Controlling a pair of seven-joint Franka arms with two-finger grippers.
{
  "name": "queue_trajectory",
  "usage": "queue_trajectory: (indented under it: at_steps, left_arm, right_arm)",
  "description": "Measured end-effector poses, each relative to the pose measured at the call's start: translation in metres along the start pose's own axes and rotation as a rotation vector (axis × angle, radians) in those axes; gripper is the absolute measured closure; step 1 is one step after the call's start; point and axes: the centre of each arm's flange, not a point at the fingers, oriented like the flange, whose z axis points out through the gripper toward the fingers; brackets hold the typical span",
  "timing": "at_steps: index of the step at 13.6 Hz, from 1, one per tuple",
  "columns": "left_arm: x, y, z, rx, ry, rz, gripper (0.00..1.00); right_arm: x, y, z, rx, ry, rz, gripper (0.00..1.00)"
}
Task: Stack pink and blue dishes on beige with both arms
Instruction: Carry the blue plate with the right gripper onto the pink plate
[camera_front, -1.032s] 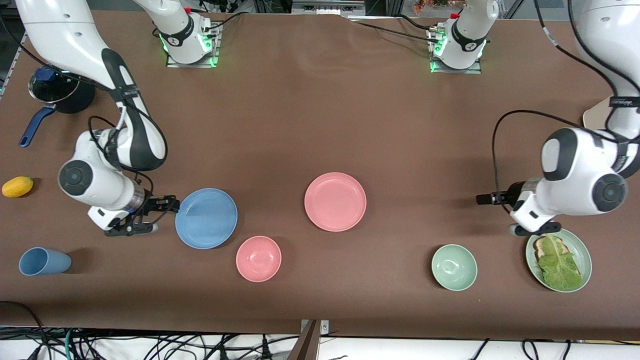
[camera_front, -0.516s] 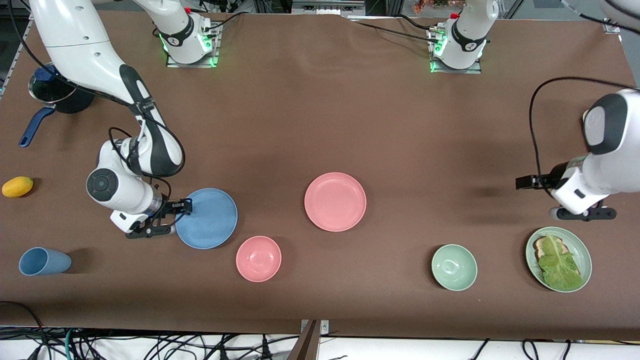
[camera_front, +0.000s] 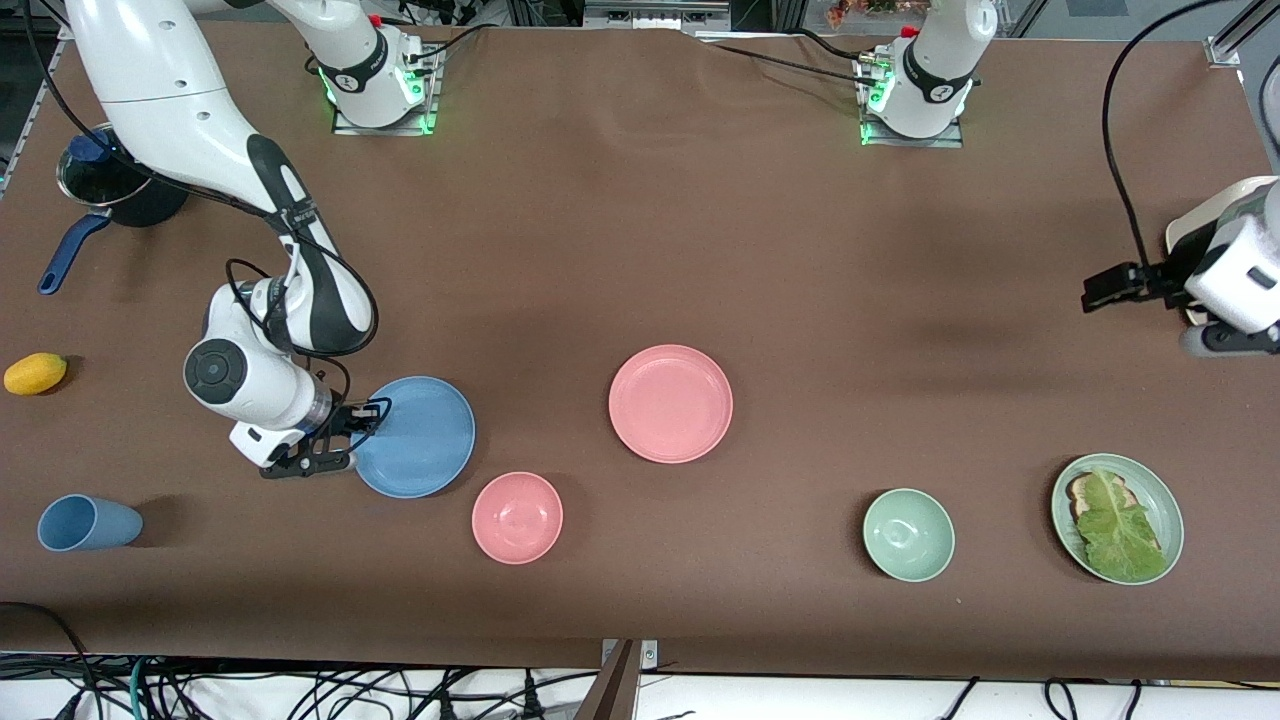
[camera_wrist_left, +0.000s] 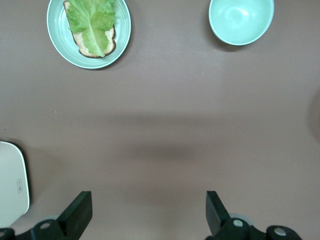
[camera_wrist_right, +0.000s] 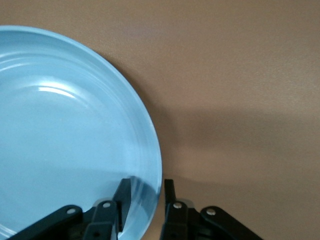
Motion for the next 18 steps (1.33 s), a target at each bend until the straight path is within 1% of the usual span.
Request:
queue_trajectory:
  at_steps: [1, 2, 4, 7, 8, 9, 10, 14, 16, 18]
  left_arm:
    - [-0.007, 0.004, -0.011, 0.002, 0.013, 0.006, 0.0]
    - [-0.013, 0.009, -0.021, 0.003, 0.027, 0.015, 0.0]
    - [-0.018, 0.019, -0.03, 0.004, 0.043, 0.034, 0.0]
    - [-0.019, 0.025, -0.03, 0.005, 0.044, 0.045, 0.0]
    - [-0.019, 0.023, -0.031, 0.005, 0.046, 0.042, 0.0]
    - [-0.019, 0.021, -0.033, 0.005, 0.045, 0.038, 0.0]
    - [-0.02, 0.019, -0.033, 0.005, 0.041, 0.034, 0.0]
    - [-0.021, 0.019, -0.034, 0.005, 0.035, 0.034, 0.0]
    - [-0.021, 0.02, -0.034, 0.005, 0.035, 0.036, 0.0]
    - [-0.021, 0.02, -0.034, 0.005, 0.035, 0.038, 0.0]
  right_arm:
    - [0.0, 0.0, -0.001, 0.0, 0.002, 0.011, 0.85]
    - [0.002, -0.001, -0.004, 0.001, 0.009, 0.018, 0.91]
    - [0.003, -0.001, -0.006, 0.001, 0.013, 0.018, 0.91]
    - [0.008, -0.002, -0.019, 0.0, 0.021, 0.017, 0.91]
    - [0.011, -0.003, -0.031, 0.001, 0.014, 0.015, 0.92]
    - [0.015, -0.006, -0.049, 0.001, 0.005, 0.01, 0.96]
    - [0.019, -0.012, -0.069, 0.001, -0.001, 0.002, 0.96]
    - [0.032, -0.054, -0.141, -0.001, -0.017, -0.052, 0.96]
    - [0.034, -0.079, -0.157, 0.0, -0.012, -0.049, 0.96]
    - [0.032, -0.113, -0.159, 0.001, -0.011, -0.011, 0.96]
